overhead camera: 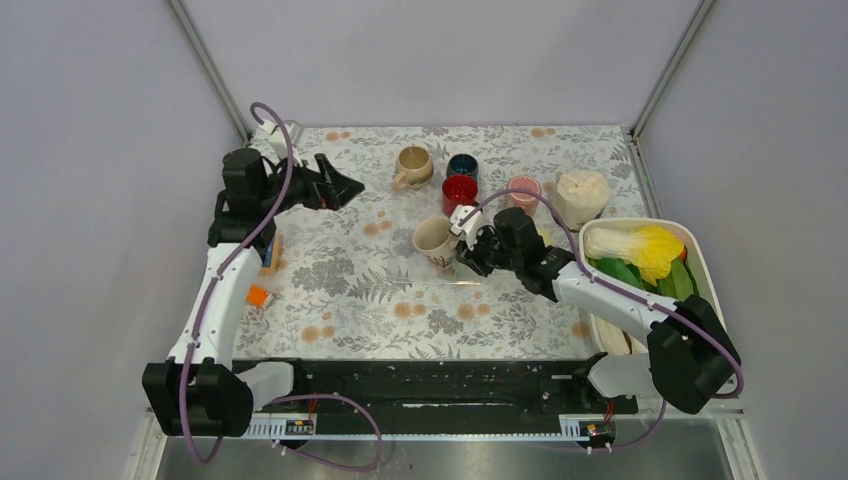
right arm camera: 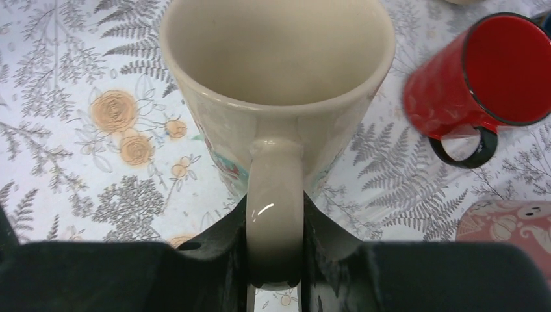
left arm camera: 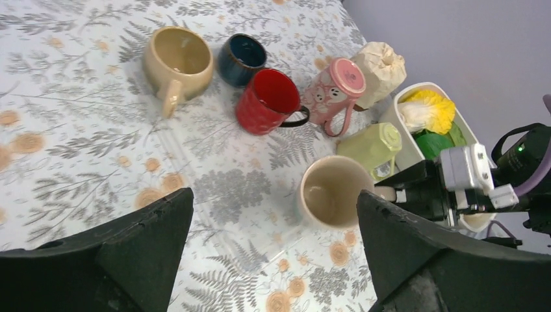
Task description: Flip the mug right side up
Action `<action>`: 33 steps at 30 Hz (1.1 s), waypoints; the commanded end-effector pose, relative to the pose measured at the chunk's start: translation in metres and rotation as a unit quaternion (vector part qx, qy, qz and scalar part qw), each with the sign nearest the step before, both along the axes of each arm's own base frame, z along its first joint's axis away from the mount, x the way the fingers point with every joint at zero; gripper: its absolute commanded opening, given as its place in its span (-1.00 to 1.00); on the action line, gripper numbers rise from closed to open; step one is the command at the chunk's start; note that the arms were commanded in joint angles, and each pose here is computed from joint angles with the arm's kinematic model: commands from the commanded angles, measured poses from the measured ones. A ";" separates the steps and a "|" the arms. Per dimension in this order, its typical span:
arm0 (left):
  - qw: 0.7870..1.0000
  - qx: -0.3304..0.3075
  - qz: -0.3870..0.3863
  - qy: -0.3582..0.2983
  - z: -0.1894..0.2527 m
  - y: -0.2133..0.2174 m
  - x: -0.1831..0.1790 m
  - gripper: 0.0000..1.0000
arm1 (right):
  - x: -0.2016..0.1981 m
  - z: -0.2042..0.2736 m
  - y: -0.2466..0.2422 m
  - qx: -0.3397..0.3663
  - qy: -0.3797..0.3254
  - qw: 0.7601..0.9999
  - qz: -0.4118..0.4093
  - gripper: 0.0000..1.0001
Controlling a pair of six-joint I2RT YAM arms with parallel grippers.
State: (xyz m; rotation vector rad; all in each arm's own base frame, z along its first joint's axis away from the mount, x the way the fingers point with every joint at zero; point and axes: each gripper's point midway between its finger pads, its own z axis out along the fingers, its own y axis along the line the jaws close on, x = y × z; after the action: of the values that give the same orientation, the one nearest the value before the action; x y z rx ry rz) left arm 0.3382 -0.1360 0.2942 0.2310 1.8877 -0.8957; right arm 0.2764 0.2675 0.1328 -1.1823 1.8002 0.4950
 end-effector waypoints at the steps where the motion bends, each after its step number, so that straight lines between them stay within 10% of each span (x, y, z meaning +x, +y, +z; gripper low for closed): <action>1: 0.999 0.010 -0.008 -0.046 0.023 0.021 -0.012 0.98 | 0.033 0.079 0.012 0.129 -0.132 0.983 -0.020 -1.00; 22: 0.999 0.003 -0.002 -0.042 -0.019 0.063 -0.053 0.98 | 0.061 -0.005 -0.023 0.096 -0.084 0.986 -0.103 -1.00; 33: 0.999 -0.006 -0.008 -0.046 -0.018 0.061 -0.055 0.98 | 0.055 -0.019 -0.024 0.076 -0.003 0.989 -0.125 -0.18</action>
State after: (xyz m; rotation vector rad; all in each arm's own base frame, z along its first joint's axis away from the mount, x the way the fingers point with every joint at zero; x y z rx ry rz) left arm 0.2858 -0.0723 0.2651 0.2158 1.8582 -0.8926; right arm 0.3280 0.2504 0.1157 -0.8949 1.7776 0.4801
